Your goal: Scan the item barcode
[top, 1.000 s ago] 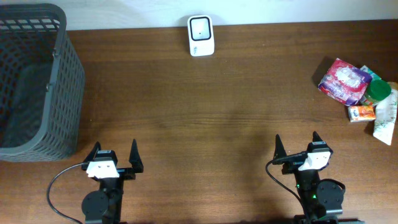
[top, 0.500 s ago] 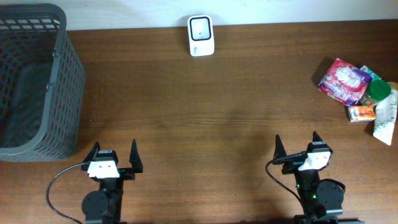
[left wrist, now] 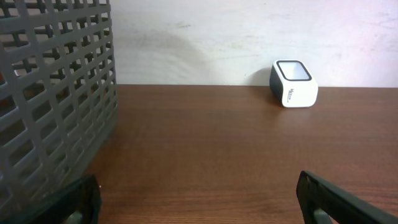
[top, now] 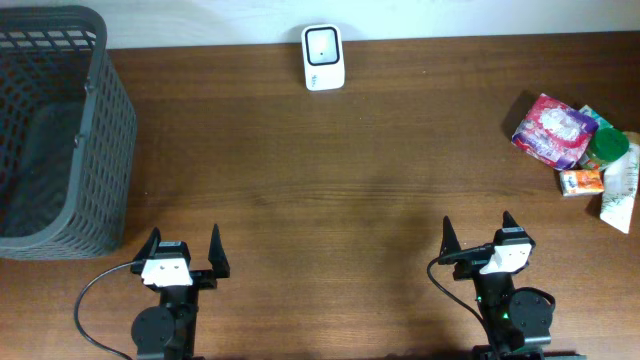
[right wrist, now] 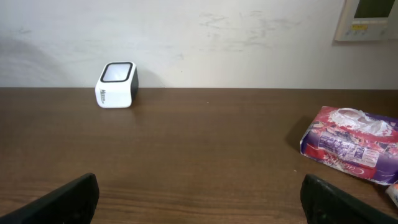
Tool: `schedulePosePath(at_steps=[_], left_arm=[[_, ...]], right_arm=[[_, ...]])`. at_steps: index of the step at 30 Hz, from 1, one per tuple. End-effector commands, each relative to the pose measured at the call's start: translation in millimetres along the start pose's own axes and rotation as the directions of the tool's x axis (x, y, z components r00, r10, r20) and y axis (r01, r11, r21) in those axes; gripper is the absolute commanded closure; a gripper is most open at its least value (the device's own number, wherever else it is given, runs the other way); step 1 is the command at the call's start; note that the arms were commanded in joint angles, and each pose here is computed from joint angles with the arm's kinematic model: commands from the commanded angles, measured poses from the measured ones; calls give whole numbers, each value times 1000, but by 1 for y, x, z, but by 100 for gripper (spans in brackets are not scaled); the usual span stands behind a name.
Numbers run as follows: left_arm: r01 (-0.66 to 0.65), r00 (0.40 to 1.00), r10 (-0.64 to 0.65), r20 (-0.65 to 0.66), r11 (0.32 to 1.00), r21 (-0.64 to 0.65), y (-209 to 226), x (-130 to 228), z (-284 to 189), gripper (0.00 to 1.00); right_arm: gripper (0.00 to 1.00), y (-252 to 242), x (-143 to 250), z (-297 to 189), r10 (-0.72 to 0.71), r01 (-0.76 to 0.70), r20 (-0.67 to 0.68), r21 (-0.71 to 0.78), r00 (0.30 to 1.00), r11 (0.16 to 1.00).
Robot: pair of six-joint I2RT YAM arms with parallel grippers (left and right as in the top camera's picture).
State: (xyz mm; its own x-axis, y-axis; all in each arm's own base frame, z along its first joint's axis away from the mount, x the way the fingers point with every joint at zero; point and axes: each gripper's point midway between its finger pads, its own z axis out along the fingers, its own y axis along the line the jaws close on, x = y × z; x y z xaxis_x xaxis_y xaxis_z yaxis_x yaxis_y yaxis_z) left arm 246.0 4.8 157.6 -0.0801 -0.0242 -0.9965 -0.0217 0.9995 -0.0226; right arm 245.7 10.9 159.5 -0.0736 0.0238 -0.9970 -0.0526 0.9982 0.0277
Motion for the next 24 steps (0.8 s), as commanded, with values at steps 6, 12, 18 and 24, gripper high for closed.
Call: schedulePosePath(at_steps=[6,12,18,24], left_arm=[[-16,1000,16,0,1000,-5,1,2,0,1],[-16,1000,16,0,1000,-5,1,2,0,1],[-16,1000,16,0,1000,-5,1,2,0,1],[-16,1000,16,0,1000,-5,1,2,0,1]], right_arm=[[1,0,3,0,-2,2,-3,3,1000,1000],[1,0,3,0,-2,2,-3,3,1000,1000],[1,-1,3,0,-2,2,-3,10,1000,1000],[1,-2,3,0,-2,2,-4,14,1000,1000]])
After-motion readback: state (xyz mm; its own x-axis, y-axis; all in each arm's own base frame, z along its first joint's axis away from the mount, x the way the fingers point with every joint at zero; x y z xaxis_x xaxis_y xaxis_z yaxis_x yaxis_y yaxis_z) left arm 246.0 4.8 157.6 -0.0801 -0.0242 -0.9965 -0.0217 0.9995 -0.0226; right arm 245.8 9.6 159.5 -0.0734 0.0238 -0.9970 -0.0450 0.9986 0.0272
